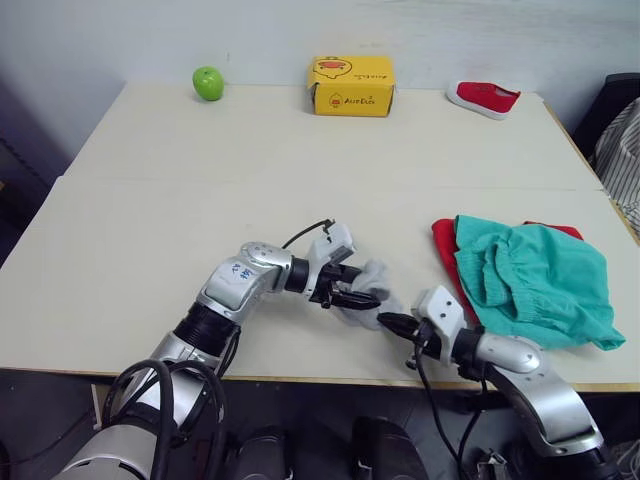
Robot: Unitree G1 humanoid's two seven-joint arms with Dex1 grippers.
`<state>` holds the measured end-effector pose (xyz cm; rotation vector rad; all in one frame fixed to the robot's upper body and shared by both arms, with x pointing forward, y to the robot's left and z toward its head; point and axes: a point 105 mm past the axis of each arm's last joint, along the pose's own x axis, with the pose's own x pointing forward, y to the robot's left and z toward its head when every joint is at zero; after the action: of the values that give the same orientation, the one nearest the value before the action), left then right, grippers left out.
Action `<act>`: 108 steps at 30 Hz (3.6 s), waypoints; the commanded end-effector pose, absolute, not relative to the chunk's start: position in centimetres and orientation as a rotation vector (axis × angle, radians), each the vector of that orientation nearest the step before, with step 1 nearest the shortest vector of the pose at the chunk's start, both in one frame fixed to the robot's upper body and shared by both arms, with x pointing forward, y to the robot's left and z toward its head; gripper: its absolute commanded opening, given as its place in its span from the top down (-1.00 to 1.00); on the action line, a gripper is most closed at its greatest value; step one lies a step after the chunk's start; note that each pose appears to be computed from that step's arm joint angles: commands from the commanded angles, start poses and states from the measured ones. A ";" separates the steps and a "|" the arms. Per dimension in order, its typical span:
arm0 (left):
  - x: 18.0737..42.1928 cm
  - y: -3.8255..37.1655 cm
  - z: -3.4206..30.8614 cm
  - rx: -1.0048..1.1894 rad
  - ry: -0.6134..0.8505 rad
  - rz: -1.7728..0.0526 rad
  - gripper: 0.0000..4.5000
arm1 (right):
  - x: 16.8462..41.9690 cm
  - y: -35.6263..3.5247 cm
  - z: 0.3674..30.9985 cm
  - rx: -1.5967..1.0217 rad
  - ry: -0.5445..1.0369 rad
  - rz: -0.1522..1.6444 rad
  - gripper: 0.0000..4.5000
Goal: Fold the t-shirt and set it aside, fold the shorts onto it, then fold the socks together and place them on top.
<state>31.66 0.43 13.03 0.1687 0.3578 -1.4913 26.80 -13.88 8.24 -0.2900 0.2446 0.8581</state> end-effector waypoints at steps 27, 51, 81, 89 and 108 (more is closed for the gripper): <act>30.9 3.9 14.2 0.060 0.001 -1.523 0.99 | 28.2 -12.0 17.4 -0.055 -0.066 0.942 1.00; 31.5 1.8 7.3 0.397 0.141 -1.417 0.99 | 32.2 -15.6 11.1 -0.181 -0.004 0.796 1.00; 32.5 1.3 8.8 0.306 0.132 -1.386 1.00 | 21.5 -17.9 12.8 0.391 0.304 0.794 0.44; 32.3 1.5 8.9 0.305 0.113 -1.384 1.00 | 20.5 -19.1 9.9 0.755 0.665 0.615 -0.80; 31.8 2.1 8.4 0.315 0.137 -1.375 1.00 | 24.5 -13.8 7.5 0.878 0.901 0.598 -0.98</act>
<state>32.36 2.29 8.96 0.3087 0.1177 -1.3616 25.78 -15.47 9.98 0.8789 0.7697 0.5858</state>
